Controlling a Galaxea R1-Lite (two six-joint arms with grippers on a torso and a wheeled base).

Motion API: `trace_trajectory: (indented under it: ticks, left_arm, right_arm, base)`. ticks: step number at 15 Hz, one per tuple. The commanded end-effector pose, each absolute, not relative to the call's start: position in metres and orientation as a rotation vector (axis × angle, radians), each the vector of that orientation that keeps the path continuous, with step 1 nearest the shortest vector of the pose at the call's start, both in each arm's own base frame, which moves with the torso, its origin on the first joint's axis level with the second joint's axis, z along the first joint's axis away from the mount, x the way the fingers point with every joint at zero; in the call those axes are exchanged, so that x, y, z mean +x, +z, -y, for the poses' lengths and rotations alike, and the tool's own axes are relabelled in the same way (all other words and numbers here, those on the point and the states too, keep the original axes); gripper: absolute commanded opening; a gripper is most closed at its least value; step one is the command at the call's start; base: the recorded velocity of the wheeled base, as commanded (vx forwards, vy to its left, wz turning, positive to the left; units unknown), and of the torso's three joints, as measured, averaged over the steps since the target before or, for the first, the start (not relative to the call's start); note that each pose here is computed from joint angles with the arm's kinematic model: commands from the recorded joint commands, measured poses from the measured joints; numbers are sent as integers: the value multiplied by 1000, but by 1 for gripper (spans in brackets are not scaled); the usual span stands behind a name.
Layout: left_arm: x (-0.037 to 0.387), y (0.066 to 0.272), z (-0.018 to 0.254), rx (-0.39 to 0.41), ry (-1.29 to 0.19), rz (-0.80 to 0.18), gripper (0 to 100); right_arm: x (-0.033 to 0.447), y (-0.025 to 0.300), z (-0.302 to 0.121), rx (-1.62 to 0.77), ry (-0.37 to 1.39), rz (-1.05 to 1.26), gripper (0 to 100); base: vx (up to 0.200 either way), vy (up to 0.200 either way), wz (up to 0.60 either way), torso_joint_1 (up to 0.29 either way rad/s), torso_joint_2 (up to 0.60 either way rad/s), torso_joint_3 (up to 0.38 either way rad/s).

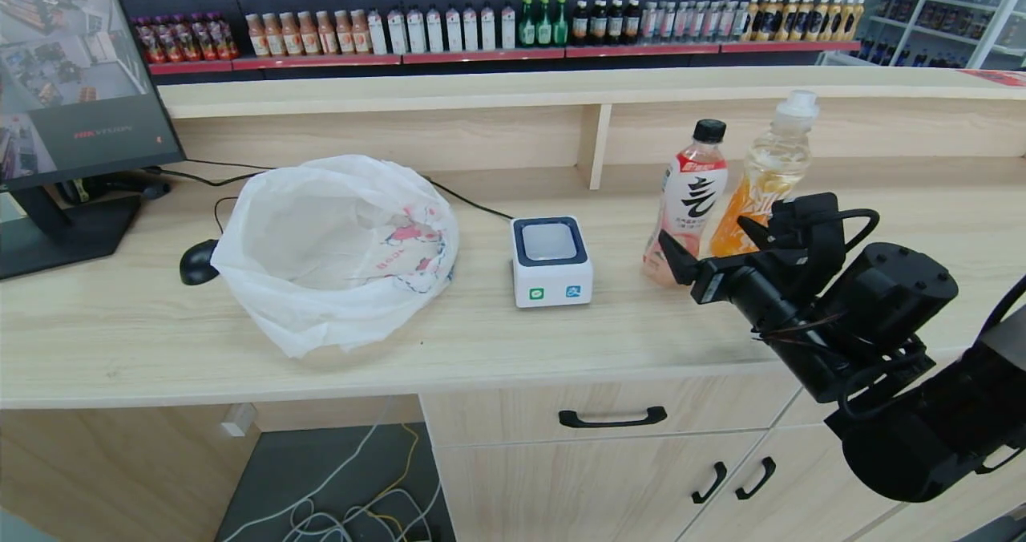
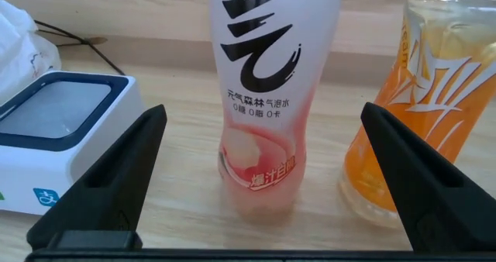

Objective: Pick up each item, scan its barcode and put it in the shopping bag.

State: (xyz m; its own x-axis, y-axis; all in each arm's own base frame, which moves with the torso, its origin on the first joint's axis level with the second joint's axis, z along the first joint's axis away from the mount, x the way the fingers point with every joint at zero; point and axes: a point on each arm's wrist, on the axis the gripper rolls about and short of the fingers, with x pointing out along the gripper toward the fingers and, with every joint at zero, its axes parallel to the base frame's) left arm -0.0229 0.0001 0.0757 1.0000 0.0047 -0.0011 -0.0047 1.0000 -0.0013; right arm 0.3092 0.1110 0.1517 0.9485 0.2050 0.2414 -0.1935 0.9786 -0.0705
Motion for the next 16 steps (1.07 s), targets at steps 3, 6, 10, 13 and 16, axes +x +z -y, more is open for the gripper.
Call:
trace_trajectory:
  ticks: [3,6,10,13,16]
  left_arm:
    - [-23,76,0,-2,6,-2,100]
    - [-23,76,0,-2,6,-2,100]
    - [-23,76,0,-2,6,-2,100]
    - [-23,76,0,-2,6,-2,100]
    - [-23,76,0,-2,6,-2,100]
  right_arm:
    - [316,148,-120,-16,221,250,100]
    - [317,146,-138,3,229,251,100]
    - [328,141,-149,9,219,259,100]
    - [334,142,-147,12,175,268,100]
    - [335,143,-144,16,143,270,100]
  base:
    - [0,0,0,0,0,0]
    - [0,0,0,0,0,0]
    - [0,0,0,0,0,0]
    - [0,0,0,0,0,0]
    - [0,0,0,0,0,0]
